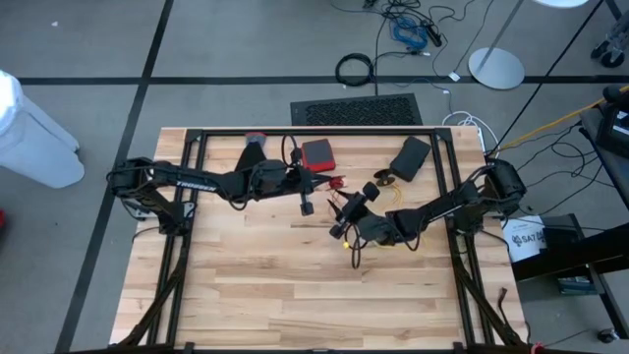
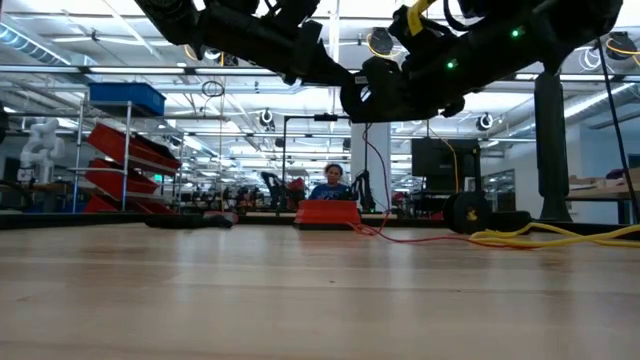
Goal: Coil cords
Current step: Uncoil the red wire from the spool
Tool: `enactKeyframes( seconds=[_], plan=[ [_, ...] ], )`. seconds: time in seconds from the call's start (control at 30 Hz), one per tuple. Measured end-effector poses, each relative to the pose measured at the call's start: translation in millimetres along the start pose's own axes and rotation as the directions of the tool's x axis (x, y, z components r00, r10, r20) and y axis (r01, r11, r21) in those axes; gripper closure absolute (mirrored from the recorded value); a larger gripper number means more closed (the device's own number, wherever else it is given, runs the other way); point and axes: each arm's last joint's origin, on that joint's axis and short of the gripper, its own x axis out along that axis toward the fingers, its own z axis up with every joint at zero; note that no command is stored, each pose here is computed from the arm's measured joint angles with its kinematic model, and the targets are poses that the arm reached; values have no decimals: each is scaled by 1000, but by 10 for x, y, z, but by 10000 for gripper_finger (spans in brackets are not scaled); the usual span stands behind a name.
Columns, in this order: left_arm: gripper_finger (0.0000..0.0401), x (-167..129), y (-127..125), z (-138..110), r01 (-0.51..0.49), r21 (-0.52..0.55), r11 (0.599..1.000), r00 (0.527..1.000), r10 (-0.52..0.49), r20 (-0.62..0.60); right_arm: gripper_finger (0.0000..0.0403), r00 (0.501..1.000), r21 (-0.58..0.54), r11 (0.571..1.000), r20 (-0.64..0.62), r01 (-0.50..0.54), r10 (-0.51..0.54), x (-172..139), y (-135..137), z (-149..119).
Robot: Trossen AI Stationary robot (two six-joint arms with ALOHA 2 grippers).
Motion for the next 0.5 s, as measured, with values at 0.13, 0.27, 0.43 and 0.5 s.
enactKeyframes(
  seconds=[0.13,0.27,0.43,0.5],
  plan=[
    [401,-15,4,8,-2,27,1000,1000,2,-4,252,1000,-13,1000,6,-23,23,-52,42,1],
    [401,-91,74,99,-25,27,999,999,24,30,252,971,-85,970,54,-226,231,-75,115,78],
    [401,-273,185,218,-57,61,997,998,56,19,252,936,-132,940,120,-315,330,15,71,171],
    [401,-351,231,265,-72,66,995,997,71,17,252,929,-130,934,123,-334,349,91,18,183]
  ],
)
